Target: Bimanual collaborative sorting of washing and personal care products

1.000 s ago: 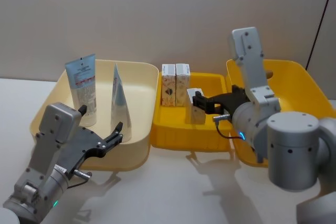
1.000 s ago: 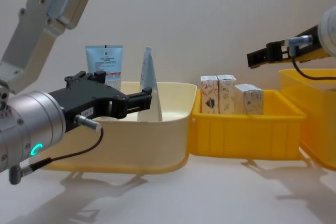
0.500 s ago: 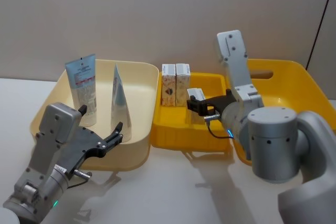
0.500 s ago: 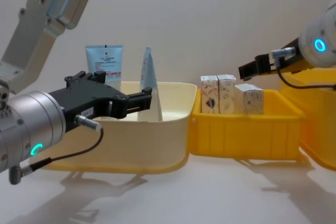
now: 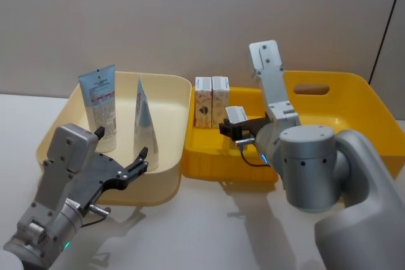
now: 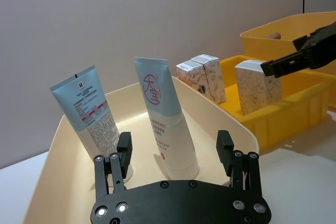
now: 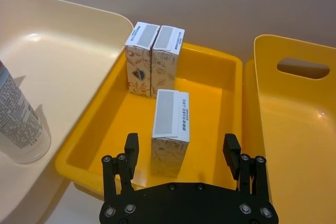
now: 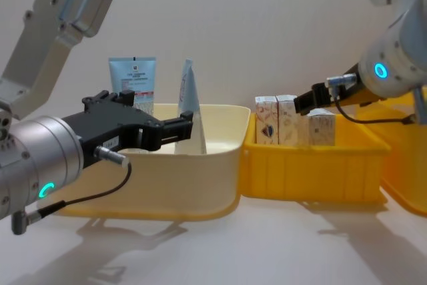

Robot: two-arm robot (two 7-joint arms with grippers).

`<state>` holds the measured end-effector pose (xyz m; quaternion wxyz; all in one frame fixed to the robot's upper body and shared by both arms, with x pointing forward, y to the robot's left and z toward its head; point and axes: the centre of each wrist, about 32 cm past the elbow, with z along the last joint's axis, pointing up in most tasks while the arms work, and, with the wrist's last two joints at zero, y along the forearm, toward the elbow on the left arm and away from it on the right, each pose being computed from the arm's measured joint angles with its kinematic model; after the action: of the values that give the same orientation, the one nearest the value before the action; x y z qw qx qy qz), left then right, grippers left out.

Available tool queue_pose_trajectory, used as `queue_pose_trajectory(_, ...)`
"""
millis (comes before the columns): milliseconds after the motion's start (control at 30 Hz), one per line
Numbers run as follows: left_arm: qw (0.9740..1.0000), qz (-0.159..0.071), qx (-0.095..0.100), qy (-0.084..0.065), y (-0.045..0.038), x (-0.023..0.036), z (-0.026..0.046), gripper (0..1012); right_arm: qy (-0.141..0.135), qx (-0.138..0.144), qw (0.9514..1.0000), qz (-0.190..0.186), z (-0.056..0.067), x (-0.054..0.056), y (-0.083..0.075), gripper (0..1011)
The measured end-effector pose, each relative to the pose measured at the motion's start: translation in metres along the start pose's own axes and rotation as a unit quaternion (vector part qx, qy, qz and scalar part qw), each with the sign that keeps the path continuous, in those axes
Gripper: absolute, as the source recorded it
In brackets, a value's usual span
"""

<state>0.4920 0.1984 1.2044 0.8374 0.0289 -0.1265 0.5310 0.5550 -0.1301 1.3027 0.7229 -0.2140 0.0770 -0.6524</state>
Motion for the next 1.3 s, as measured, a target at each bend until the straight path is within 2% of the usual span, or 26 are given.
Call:
queue_pose_trajectory(667, 1.0000, 0.000, 0.000, 0.000, 0.0000, 0.0000, 0.0000, 1003, -0.003, -0.020, 0.9998, -0.002, -0.001, -0.010, 0.026, 1001)
queue_pose_trajectory(1300, 1.0000, 0.000, 0.000, 0.000, 0.0000, 0.0000, 0.0000, 1003, -0.005, -0.022, 0.9997, -0.002, 0.000, -0.013, 0.035, 1001)
